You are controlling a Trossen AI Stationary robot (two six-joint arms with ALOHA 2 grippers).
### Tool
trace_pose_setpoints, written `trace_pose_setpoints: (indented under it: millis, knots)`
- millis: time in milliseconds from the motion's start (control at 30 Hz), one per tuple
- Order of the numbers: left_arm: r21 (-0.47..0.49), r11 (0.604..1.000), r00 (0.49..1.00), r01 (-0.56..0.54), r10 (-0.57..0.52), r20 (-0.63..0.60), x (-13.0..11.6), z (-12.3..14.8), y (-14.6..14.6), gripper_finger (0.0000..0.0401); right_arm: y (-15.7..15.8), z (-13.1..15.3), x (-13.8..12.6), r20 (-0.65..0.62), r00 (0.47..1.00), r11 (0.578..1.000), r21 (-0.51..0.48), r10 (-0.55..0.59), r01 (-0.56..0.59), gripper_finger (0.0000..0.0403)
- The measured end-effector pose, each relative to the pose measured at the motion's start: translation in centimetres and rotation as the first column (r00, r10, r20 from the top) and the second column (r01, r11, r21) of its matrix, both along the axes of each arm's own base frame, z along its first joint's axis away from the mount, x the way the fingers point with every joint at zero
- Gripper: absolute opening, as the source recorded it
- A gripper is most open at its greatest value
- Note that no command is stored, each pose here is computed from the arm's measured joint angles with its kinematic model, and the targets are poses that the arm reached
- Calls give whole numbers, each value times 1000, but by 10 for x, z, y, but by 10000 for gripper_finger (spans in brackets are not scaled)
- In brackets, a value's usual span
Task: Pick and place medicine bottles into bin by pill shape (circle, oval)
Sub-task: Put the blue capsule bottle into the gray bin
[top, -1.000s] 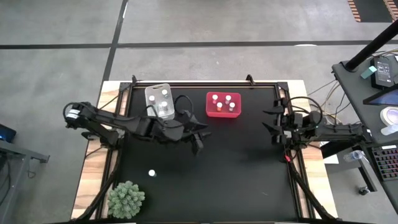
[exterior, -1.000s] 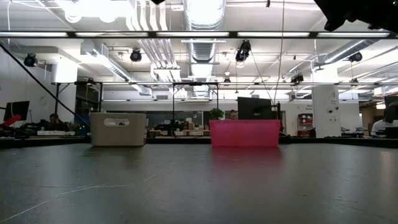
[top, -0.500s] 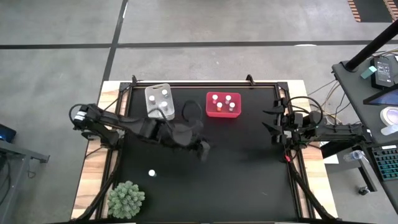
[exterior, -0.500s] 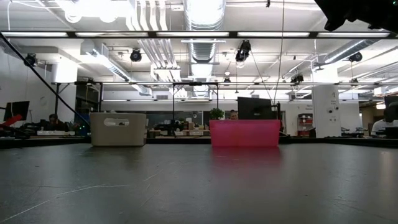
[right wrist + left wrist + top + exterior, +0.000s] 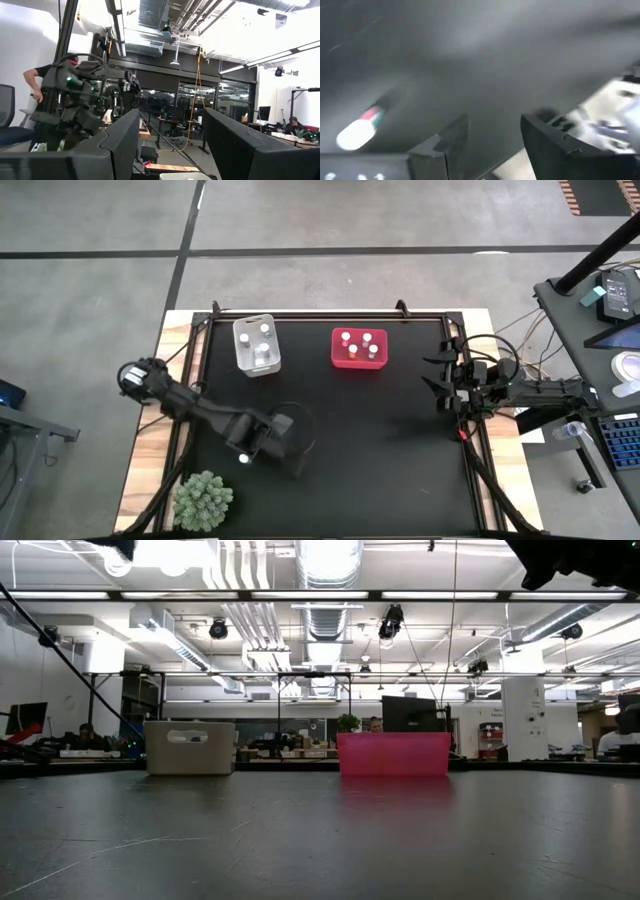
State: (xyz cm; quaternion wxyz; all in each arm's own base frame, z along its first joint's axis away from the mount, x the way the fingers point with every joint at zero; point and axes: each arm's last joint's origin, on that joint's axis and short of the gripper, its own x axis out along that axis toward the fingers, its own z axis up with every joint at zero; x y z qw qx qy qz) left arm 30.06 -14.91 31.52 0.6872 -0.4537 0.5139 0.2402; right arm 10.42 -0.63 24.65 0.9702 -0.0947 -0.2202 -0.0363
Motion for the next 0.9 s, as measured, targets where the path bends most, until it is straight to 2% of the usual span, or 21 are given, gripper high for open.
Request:
trace_pose_setpoints:
  millis: [200,400,567,767,900]
  knots:
    - [80,995,976,-51,67,-206,-25,-17,-5,162,0,0,0,0,1000,1000,0,0,0,210]
    - [107,993,965,-40,67,-252,-39,-33,-1,162,0,0,0,0,1000,1000,-2,-1,1,210]
    - [131,988,945,-87,123,-304,-46,-49,3,162,0,0,0,0,1000,1000,-7,-3,3,210]
    - [60,996,937,-73,88,-337,-47,-65,1,162,0,0,0,0,1000,1000,-9,-4,4,210]
    - [64,995,932,-70,89,-352,-51,-77,2,162,0,0,0,-1,1000,1000,-11,-5,5,210]
